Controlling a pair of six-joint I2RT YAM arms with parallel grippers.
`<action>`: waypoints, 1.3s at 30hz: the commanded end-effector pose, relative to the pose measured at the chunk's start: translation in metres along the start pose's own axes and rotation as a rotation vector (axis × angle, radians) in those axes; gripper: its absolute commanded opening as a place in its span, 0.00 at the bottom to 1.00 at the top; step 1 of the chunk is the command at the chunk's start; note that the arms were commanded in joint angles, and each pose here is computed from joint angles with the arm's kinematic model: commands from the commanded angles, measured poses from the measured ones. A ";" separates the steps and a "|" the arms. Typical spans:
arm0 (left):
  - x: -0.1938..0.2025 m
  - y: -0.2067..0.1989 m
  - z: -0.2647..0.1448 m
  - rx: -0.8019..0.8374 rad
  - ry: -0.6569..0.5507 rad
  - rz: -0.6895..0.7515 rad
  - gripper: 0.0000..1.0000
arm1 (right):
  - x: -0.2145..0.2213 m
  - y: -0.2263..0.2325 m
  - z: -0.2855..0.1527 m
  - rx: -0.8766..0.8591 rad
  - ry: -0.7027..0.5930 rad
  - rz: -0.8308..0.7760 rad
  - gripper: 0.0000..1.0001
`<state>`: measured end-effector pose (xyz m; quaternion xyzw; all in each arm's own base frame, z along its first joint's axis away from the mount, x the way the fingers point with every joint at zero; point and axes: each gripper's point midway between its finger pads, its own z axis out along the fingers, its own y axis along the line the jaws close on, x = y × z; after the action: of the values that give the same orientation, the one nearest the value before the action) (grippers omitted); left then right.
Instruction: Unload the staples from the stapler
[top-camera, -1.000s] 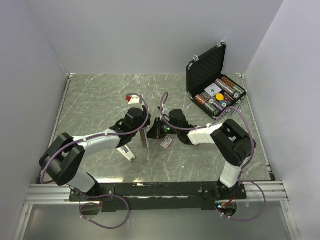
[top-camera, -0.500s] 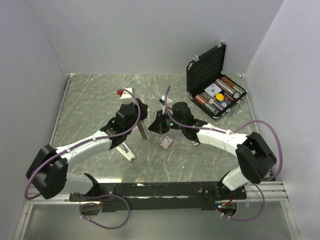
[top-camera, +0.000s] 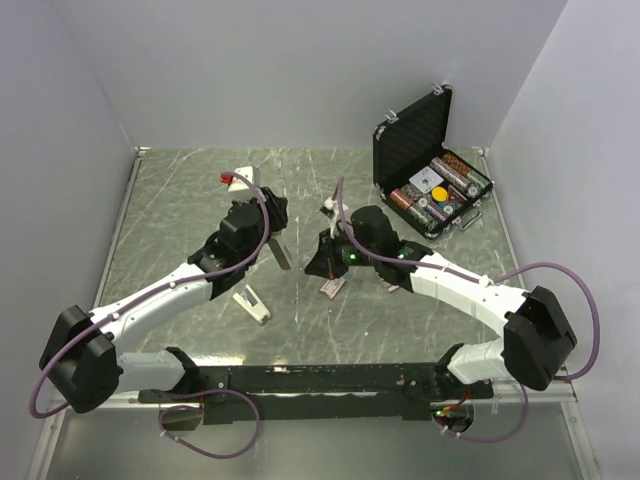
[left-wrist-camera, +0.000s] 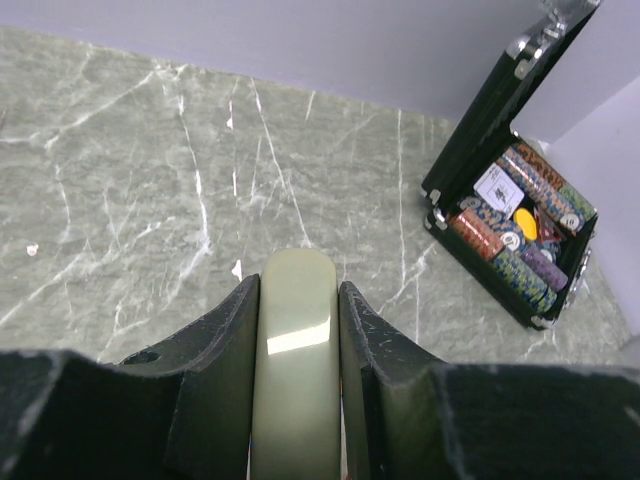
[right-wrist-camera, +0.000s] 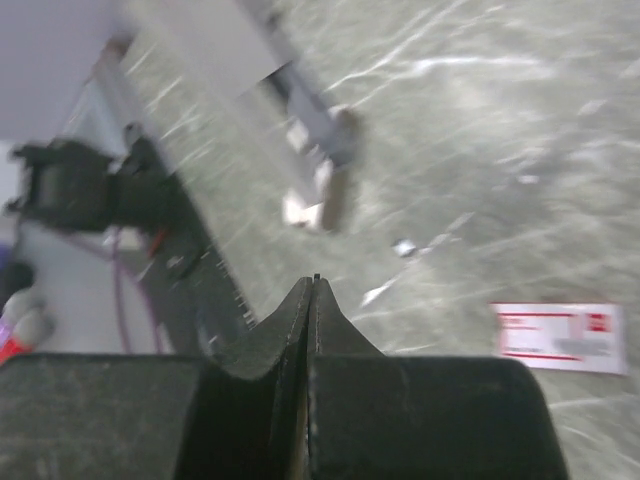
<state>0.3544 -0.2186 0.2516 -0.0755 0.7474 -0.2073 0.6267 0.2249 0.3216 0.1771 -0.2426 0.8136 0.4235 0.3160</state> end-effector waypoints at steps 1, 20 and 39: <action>-0.049 -0.015 -0.005 0.016 -0.112 -0.045 0.01 | -0.012 0.061 -0.007 -0.181 0.005 -0.053 0.00; -0.041 -0.031 -0.033 0.138 -0.025 -0.149 0.01 | -0.036 0.042 0.059 -0.043 -0.051 -0.060 0.00; -0.001 0.009 -0.014 -0.050 0.032 -0.001 0.01 | -0.077 -0.026 0.005 0.173 -0.182 -0.076 0.00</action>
<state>0.3245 -0.2148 0.2501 -0.0804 0.7677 -0.2424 0.5877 0.2866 0.3411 0.1855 -0.2105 0.8224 0.3671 0.3803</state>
